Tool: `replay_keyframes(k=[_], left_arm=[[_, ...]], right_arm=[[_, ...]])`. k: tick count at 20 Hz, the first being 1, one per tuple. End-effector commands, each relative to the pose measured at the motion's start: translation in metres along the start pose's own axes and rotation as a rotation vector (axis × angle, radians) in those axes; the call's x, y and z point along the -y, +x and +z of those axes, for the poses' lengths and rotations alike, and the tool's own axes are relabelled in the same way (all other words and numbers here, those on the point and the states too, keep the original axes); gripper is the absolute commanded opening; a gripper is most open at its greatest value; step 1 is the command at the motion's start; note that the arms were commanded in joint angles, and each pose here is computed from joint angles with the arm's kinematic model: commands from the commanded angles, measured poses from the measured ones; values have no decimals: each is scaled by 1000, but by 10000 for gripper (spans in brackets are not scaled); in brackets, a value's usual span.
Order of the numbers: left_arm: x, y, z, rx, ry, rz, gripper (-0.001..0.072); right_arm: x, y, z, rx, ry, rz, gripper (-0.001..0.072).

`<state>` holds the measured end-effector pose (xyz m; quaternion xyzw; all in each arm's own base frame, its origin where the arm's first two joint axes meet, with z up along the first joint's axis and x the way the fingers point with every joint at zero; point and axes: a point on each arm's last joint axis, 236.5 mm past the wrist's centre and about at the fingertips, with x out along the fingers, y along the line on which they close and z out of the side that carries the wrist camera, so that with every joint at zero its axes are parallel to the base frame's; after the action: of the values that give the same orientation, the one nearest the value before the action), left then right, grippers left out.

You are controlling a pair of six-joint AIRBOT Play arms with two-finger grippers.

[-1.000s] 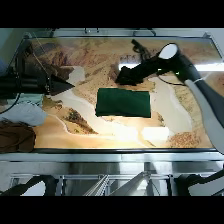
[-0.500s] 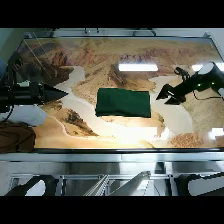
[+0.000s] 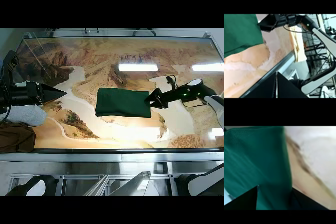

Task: Fold the shirts.

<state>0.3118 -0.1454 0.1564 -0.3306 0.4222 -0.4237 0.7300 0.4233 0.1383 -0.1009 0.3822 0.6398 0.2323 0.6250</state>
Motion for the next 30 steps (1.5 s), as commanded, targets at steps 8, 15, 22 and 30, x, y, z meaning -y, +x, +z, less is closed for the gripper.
replay_keyframes(k=[8, 15, 22, 30], left_arm=[[0, 0, 0, 2, -1, 2, 26], [0, 0, 1, 4, 0, 4, 26], [-2, 0, -1, -1, 30, 12, 26], [0, 0, -5, -21, 28, 0, 25]], right_arm=[[-106, -9, -8, -8, -172, 244, 15], [-102, -277, 86, 697, 51, 136, 14], [104, -503, -103, 1046, 682, -687, 14], [262, -433, -243, 652, 1061, -932, 15]])
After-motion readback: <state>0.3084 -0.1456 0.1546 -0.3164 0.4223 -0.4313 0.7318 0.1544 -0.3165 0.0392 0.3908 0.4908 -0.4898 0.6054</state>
